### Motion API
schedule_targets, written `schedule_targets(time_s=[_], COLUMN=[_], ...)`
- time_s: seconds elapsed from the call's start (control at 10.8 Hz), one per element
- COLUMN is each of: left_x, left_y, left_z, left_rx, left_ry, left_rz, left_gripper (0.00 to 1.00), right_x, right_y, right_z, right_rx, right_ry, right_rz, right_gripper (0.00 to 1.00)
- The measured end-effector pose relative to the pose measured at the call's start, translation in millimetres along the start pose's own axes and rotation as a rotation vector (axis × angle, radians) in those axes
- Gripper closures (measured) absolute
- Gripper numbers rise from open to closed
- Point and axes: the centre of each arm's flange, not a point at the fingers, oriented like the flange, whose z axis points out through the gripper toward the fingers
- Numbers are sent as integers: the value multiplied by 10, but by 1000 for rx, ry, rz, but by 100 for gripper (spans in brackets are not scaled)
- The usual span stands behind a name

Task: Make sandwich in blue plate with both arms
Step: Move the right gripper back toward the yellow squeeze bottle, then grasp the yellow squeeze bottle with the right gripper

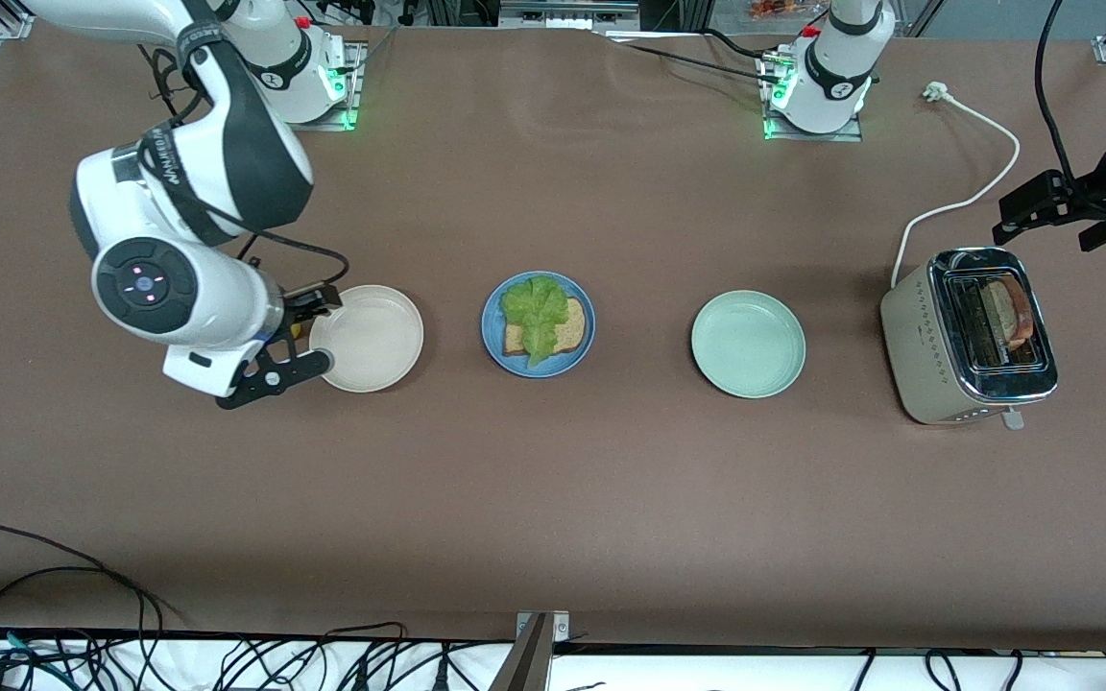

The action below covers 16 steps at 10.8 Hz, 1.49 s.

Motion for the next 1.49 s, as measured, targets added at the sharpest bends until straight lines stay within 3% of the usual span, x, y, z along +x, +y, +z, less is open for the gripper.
schedule_targets(time_s=[0.46, 0.84, 1.21, 1.49], left_x=[-3, -13, -37, -43], left_y=[34, 82, 10, 3], left_z=[-12, -17, -58, -69], left_rx=[0, 1, 1, 1], left_ry=[4, 4, 12, 15], left_rz=[6, 15, 1, 0], left_gripper=[0, 0, 0, 0], right_x=[-526, -783, -803, -713], right_y=[1043, 1964, 2697, 3004], right_z=[168, 723, 1720, 2415], right_rx=[165, 346, 534, 540], right_ry=[-9, 59, 251, 437], right_rz=[-223, -492, -796, -1044], right_gripper=[0, 0, 0, 0])
